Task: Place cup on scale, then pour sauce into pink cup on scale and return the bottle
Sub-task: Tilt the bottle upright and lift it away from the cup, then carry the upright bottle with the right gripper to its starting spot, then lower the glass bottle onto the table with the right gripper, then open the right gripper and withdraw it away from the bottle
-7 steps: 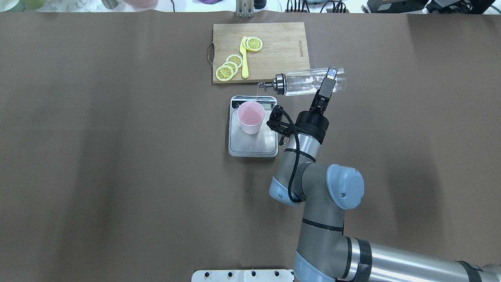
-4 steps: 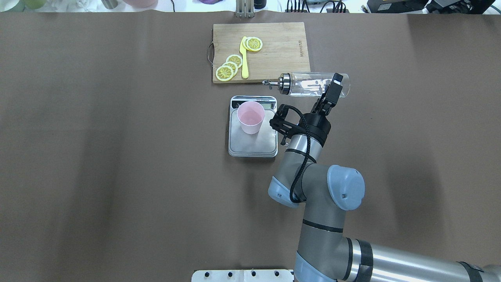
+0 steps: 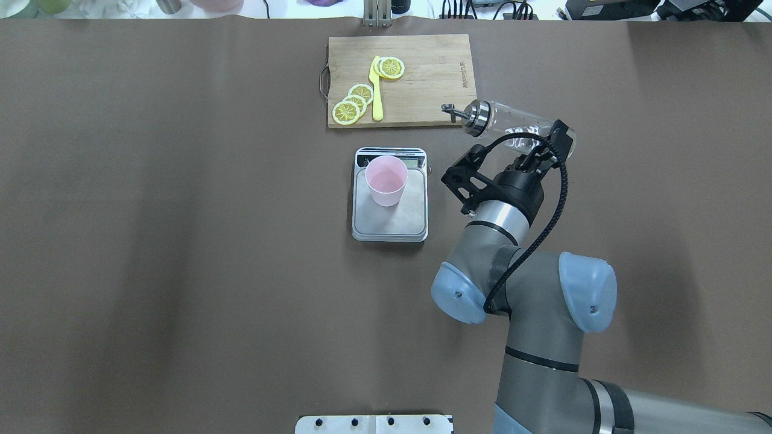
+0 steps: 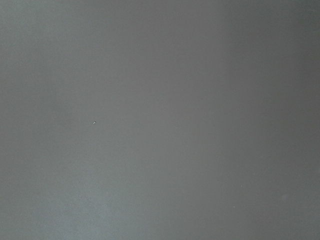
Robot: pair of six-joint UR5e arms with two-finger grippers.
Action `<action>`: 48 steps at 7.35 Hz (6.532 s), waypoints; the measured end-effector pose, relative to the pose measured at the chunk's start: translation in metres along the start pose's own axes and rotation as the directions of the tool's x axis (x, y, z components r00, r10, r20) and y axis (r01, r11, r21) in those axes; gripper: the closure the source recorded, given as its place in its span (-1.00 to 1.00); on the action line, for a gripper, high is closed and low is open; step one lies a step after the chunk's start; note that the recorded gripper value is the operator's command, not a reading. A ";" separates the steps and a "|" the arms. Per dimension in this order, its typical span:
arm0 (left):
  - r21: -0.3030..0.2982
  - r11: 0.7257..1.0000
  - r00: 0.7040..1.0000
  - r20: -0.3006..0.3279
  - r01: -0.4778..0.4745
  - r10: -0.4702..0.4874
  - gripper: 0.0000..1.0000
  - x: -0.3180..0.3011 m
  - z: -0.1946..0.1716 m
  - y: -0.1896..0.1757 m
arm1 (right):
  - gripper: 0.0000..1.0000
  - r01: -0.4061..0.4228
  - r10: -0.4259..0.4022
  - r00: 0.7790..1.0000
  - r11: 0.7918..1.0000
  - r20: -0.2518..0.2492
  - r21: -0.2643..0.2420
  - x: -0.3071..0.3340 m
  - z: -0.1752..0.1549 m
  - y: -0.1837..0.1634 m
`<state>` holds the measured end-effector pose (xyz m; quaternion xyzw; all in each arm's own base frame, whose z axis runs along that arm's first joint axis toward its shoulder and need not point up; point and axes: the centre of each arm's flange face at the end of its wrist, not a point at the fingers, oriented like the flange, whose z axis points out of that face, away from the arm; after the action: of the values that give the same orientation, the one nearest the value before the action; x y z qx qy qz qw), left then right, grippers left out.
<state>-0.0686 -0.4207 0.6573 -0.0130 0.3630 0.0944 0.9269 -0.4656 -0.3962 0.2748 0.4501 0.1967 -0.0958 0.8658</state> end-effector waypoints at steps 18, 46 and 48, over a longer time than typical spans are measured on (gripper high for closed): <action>0.064 0.997 0.999 -0.020 -0.047 0.048 -0.97 0.028 -0.027 -0.009 | 1.00 -0.781 0.680 0.337 0.588 0.651 -0.210 -0.008 0.157 0.205; 0.064 0.997 0.999 -0.020 -0.046 0.047 -0.97 0.028 -0.028 -0.008 | -1.00 -0.776 0.647 0.395 0.615 0.652 -0.141 -0.007 0.153 0.321; 0.065 0.997 0.999 -0.020 -0.045 0.047 -0.97 0.028 -0.028 -0.009 | -1.00 -0.758 0.638 0.415 0.637 0.649 -0.143 0.014 0.155 0.342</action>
<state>-0.0656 -0.4272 0.6172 0.0245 0.3760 0.1037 0.9205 -0.2965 -0.3249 0.6029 0.5005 -0.3297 0.1089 0.7930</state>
